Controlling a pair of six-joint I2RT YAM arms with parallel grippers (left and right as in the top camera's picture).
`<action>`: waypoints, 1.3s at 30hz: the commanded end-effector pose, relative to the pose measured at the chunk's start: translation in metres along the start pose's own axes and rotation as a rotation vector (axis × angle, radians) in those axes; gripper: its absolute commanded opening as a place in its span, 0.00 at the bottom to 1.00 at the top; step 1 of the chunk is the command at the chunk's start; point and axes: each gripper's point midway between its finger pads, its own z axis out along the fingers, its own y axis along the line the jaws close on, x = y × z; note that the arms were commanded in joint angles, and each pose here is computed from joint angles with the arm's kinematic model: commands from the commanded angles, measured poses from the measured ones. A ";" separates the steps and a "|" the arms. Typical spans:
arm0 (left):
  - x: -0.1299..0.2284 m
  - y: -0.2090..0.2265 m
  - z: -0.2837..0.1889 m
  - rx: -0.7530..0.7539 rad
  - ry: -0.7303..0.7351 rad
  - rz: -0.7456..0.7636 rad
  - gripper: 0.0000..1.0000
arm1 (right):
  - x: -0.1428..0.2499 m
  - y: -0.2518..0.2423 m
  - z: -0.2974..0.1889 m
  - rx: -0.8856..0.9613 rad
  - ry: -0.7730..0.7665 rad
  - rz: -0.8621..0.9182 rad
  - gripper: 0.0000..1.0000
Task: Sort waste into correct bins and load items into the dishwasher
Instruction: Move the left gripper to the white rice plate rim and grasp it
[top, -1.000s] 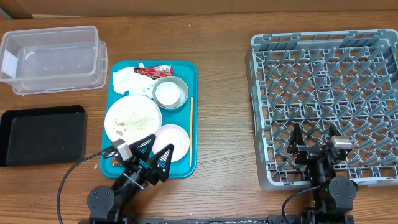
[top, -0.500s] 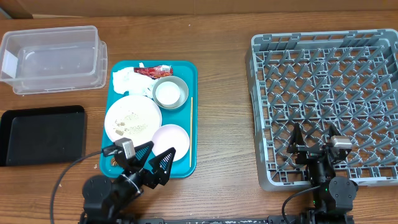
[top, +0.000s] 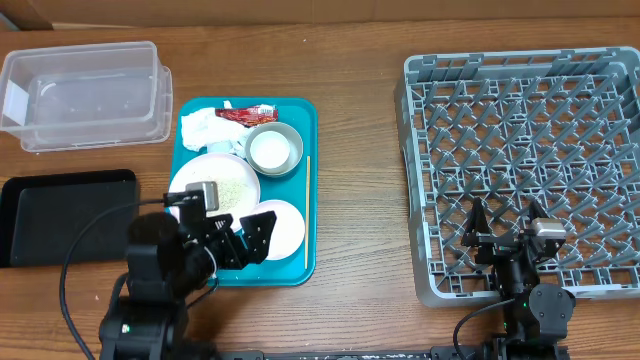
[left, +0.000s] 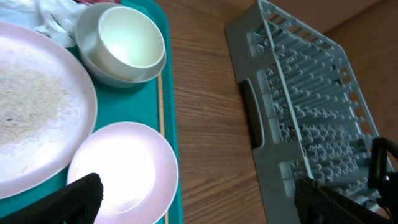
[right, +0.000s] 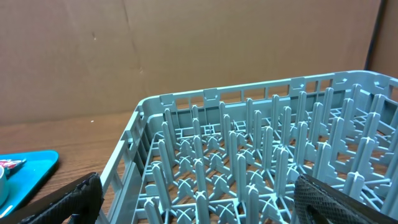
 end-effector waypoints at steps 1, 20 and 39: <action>-0.003 -0.004 0.000 -0.009 0.043 0.033 1.00 | 0.001 -0.001 0.000 0.003 -0.008 -0.015 1.00; 0.016 0.063 0.045 -0.351 0.366 -0.229 1.00 | 0.001 -0.001 0.000 0.003 -0.008 -0.015 1.00; 0.006 0.144 0.096 -0.634 0.321 -0.201 0.04 | 0.001 -0.001 0.000 0.003 -0.008 -0.015 1.00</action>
